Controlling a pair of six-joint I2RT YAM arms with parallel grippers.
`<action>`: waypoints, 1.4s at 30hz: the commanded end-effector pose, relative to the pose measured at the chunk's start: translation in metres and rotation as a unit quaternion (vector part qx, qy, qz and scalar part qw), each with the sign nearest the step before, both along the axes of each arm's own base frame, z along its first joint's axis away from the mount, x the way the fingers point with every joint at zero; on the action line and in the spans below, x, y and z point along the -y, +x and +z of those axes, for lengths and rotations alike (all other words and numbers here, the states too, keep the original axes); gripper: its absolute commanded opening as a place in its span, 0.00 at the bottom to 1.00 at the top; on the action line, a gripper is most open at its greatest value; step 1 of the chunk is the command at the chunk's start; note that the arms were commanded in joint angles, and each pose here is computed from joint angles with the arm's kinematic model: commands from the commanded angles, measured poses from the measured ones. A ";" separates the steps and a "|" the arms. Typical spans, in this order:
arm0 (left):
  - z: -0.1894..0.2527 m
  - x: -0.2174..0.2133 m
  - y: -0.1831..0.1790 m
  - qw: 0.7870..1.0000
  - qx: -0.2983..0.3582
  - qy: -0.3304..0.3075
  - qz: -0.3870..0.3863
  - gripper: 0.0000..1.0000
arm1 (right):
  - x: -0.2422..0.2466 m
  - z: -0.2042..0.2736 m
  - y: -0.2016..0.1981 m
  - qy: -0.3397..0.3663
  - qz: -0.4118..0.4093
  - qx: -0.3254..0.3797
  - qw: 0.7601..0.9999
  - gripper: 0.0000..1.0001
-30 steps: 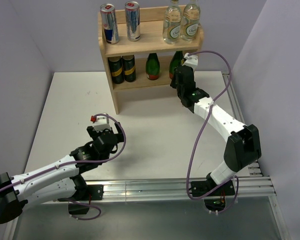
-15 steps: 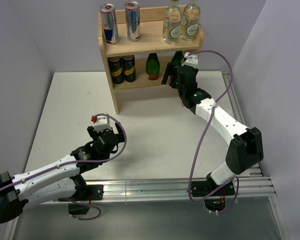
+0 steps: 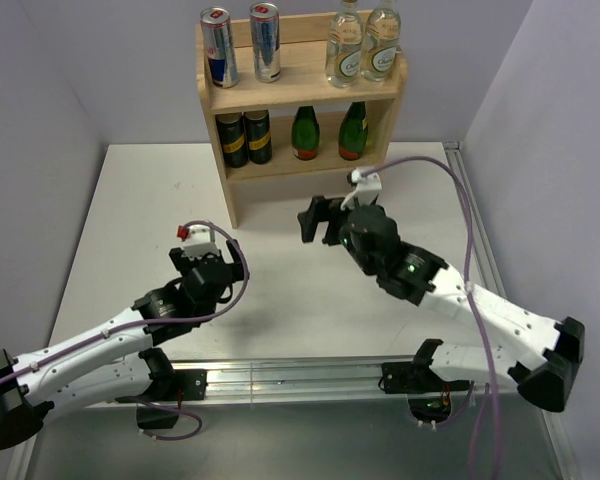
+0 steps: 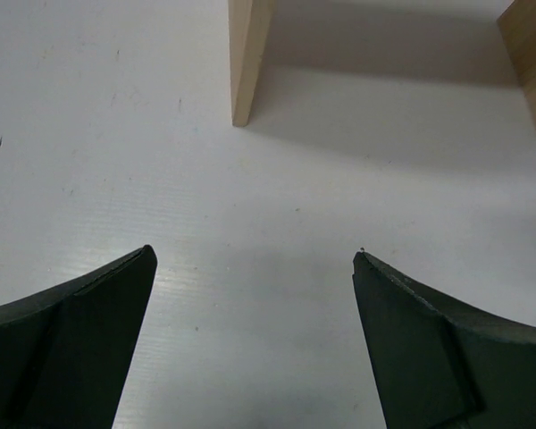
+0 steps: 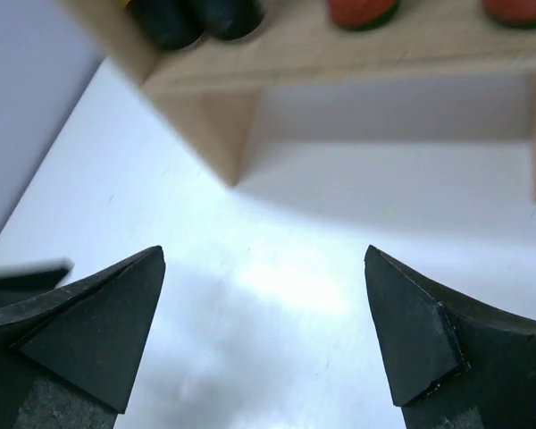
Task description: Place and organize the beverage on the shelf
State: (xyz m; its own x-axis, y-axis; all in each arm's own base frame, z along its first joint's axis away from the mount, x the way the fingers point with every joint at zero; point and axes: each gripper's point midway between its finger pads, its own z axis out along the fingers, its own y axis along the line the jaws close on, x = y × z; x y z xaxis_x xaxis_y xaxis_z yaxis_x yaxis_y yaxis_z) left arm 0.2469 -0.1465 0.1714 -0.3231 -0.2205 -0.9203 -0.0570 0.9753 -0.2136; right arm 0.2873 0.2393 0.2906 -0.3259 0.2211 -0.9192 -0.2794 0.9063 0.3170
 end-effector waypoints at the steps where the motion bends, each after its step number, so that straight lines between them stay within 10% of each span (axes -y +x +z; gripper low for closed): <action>1: 0.061 0.002 0.000 0.998 0.035 -0.044 0.000 0.99 | 0.012 0.004 -0.036 0.024 0.014 0.003 1.000 1.00; 12: 0.088 0.004 0.000 0.996 0.063 -0.068 -0.002 0.99 | -0.037 0.020 -0.019 0.039 0.081 0.056 0.994 1.00; 19: 0.066 -0.006 -0.008 0.995 0.057 -0.081 0.002 0.99 | -0.062 0.010 0.059 0.031 0.050 0.020 0.998 0.01; 42: 0.031 -0.012 -0.007 0.997 0.052 -0.061 0.017 0.99 | -0.079 0.014 0.185 0.029 0.009 0.035 0.999 0.00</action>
